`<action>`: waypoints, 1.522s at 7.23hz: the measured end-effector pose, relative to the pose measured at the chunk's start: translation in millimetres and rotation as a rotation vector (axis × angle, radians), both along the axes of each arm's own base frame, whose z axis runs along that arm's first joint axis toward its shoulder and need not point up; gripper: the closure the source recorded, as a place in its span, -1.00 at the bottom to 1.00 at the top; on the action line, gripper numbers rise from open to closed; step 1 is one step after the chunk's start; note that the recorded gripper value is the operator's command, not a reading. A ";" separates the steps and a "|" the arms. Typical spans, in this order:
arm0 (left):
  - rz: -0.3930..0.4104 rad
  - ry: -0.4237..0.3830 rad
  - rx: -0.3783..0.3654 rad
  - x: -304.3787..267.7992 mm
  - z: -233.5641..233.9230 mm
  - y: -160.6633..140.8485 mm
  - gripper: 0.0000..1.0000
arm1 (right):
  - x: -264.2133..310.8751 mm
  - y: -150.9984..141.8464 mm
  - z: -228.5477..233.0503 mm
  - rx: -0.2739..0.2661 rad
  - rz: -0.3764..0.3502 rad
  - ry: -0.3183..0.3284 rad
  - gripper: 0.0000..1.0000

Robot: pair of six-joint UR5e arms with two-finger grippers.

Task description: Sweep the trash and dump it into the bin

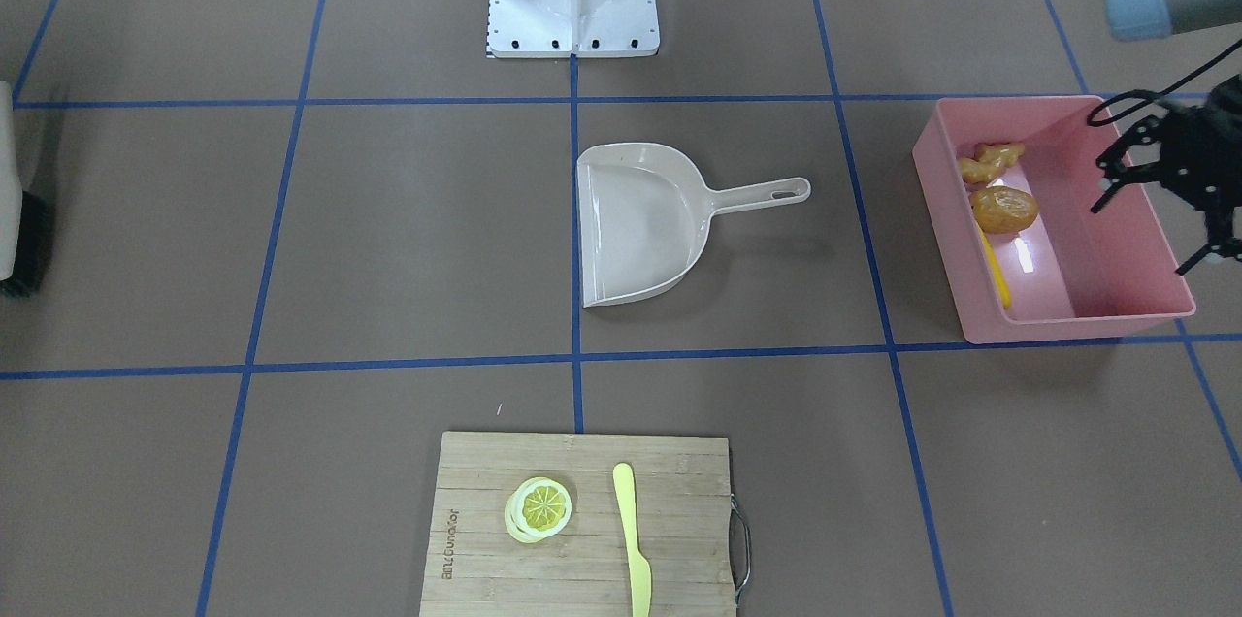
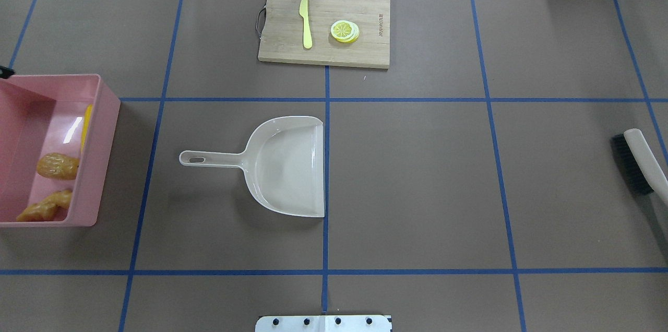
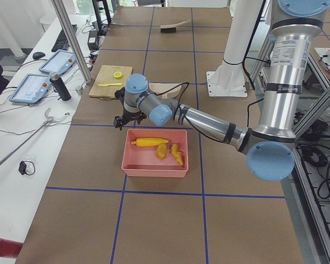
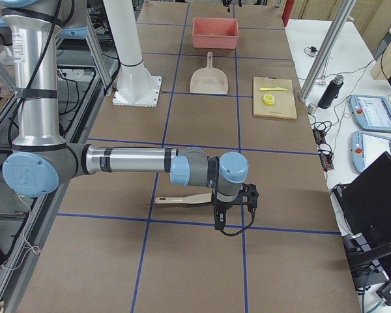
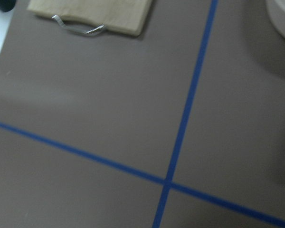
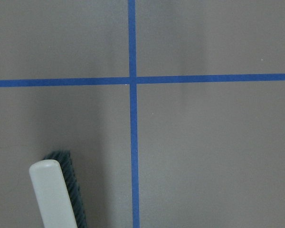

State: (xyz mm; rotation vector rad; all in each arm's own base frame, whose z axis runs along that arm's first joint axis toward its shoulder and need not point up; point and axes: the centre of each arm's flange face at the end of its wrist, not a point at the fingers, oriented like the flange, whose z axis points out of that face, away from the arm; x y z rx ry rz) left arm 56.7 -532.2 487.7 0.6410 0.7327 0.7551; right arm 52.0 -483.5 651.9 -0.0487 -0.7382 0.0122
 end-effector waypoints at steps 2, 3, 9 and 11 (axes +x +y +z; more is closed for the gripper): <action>-0.147 0.021 -0.301 -90.8 87.3 1.7 -0.97 | 0.3 -1.2 -0.4 0.003 -0.001 0.004 -1.00; -0.205 0.019 -0.427 -121.2 101.3 5.2 -0.97 | 0.3 -1.8 -0.5 0.003 -0.001 0.005 -1.00; -0.404 -0.004 -0.851 -150.1 166.8 91.7 -0.97 | 0.4 -0.8 -24.4 0.049 0.005 0.005 -1.00; -0.458 0.055 -0.838 -146.3 170.5 109.0 -0.97 | 0.5 0.6 -29.7 0.059 0.005 0.006 -1.00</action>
